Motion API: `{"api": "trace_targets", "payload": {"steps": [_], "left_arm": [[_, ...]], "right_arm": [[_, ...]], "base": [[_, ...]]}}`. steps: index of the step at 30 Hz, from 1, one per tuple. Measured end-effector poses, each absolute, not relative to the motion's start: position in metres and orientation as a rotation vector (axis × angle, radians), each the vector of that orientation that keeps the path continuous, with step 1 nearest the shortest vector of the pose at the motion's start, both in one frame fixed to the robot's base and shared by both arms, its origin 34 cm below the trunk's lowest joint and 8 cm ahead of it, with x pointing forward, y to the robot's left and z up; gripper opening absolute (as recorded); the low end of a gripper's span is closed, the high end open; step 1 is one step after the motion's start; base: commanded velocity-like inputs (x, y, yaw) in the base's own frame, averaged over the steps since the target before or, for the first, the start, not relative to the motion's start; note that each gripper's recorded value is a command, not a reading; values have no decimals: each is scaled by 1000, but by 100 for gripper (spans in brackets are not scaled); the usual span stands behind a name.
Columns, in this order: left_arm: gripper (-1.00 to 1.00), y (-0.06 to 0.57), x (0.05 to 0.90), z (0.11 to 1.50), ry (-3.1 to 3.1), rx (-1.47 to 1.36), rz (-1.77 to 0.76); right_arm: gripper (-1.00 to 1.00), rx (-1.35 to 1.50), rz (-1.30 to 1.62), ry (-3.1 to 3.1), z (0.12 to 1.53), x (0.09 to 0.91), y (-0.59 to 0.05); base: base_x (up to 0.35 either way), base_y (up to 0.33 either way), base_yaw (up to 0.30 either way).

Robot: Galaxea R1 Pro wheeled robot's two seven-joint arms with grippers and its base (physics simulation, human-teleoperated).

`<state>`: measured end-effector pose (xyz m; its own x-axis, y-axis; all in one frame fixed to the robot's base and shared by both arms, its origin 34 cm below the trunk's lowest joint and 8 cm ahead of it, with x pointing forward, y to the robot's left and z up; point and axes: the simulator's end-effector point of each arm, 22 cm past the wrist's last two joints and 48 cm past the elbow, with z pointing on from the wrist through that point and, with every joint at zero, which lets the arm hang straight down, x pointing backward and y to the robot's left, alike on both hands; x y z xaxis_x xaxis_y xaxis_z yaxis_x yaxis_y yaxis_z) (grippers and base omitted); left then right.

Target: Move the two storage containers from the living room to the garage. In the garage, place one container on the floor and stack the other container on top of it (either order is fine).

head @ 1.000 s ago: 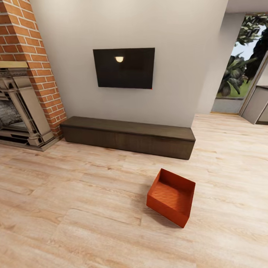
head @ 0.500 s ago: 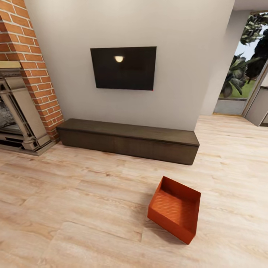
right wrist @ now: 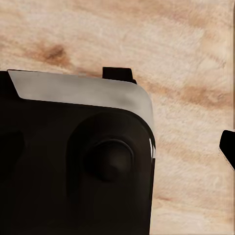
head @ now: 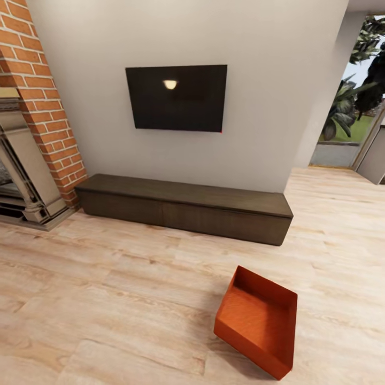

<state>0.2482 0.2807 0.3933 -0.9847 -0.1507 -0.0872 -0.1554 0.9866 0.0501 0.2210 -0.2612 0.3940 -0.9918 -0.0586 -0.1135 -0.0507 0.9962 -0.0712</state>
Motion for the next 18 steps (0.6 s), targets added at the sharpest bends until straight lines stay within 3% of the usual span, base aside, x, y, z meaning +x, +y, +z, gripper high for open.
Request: {"api": "trace_targets", "payload": {"steps": [11,18], "left_arm": [[100,281,248,393,3048,-235,87],[100,281,251,393,3034,-236,89]], "right_arm": [[100,-83,-104,3023,394,221,-261],[100,-85,-102,3024,394,221,-261]], "base": [[314,0,0],[73,0,0]]}}
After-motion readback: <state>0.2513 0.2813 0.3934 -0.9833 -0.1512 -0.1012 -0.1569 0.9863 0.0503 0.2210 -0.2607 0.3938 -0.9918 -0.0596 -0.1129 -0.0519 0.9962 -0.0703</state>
